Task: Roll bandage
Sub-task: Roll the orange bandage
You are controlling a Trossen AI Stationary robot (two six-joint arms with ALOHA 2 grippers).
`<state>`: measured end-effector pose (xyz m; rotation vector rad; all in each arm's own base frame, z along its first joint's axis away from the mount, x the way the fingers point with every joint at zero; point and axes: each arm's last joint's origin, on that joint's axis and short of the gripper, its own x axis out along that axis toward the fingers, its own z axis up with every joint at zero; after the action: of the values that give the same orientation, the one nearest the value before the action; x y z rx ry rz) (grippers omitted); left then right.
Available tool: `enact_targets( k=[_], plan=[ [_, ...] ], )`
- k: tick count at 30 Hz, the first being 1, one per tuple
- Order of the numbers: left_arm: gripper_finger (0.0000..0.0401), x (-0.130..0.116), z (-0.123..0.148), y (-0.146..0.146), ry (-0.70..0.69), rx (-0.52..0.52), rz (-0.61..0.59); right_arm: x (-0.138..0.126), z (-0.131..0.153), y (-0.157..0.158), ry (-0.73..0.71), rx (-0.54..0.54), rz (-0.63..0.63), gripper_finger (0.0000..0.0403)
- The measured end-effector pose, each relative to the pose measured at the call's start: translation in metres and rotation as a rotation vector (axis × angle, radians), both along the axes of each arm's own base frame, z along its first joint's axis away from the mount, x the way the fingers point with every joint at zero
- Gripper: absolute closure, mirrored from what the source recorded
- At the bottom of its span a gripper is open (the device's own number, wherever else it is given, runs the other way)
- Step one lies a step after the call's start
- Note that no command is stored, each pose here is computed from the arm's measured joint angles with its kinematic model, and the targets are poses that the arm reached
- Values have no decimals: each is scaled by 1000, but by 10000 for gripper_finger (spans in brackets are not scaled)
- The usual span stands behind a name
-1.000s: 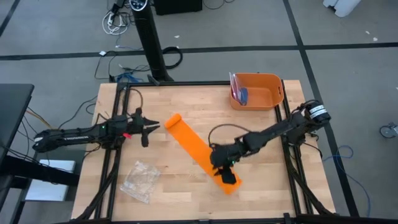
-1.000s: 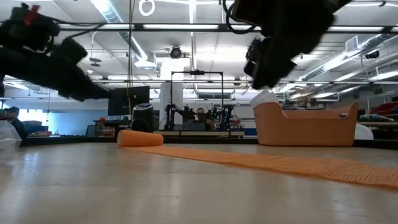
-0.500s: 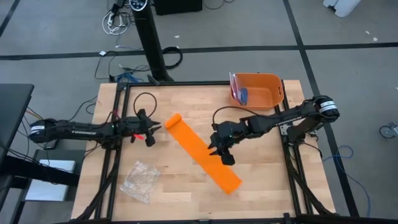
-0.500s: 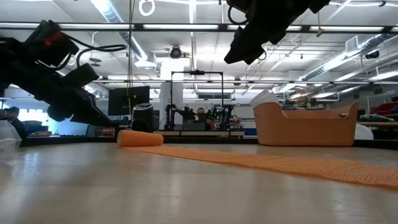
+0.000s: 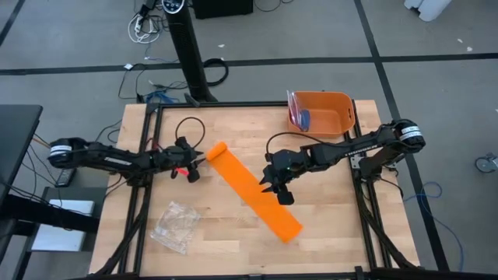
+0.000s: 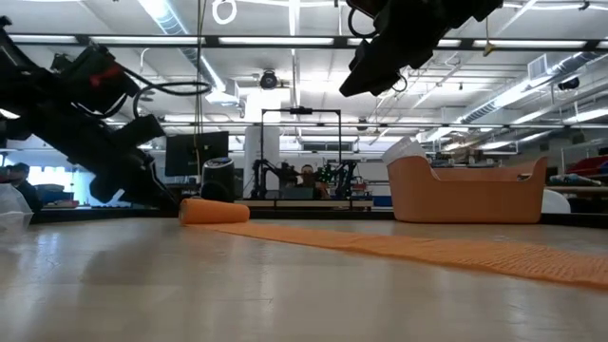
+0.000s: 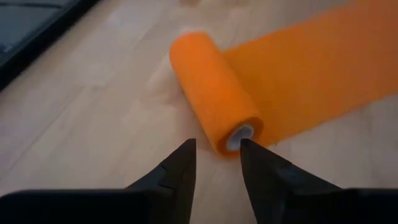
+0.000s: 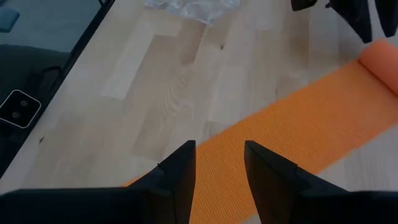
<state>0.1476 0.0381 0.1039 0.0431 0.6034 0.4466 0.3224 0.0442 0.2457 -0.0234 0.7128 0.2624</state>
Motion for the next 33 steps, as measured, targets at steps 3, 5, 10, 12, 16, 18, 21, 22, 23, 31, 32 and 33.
enact_targets(
  k=[3, 5, 10, 12, 16, 18, 21, 22, 23, 31, 32, 33],
  plan=[
    [252, 5, -1, 1, -10, 0, 3, 0, 0, 0, 0, 0, 0, 263],
    [248, 5, -5, 1, 13, 4, 16, 0, 0, 0, 0, 0, 0, 264],
    [247, 10, -7, 3, -12, 16, 24, 0, 0, 0, 0, 0, 0, 264],
    [248, 11, -8, 3, -22, 21, 23, 0, 0, 0, 0, 0, 0, 264],
    [253, 14, -10, 4, -34, 23, 23, 0, 0, 0, 0, 0, 0, 266],
    [258, 15, -14, 4, -24, 18, 26, 0, 0, 0, 0, 0, -1, 266],
    [274, 18, -17, 4, -29, 16, 30, 0, 0, 0, 0, 0, -1, 266],
    [282, 18, -18, 5, -34, 17, 32, 0, 0, 0, -1, 0, -1, 266],
    [292, 20, -19, 5, -41, 19, 34, 0, 0, 0, 0, 0, -1, 266],
    [387, 25, -19, 8, -78, 119, 43, -1, 0, 7, -2, -27, 19, 276],
    [387, 26, -18, 8, -79, 143, 51, -4, 0, 10, 9, -29, 30, 280],
    [386, 26, -17, 8, -73, 168, 53, -6, 0, 14, 23, -33, 45, 283]
  ],
)
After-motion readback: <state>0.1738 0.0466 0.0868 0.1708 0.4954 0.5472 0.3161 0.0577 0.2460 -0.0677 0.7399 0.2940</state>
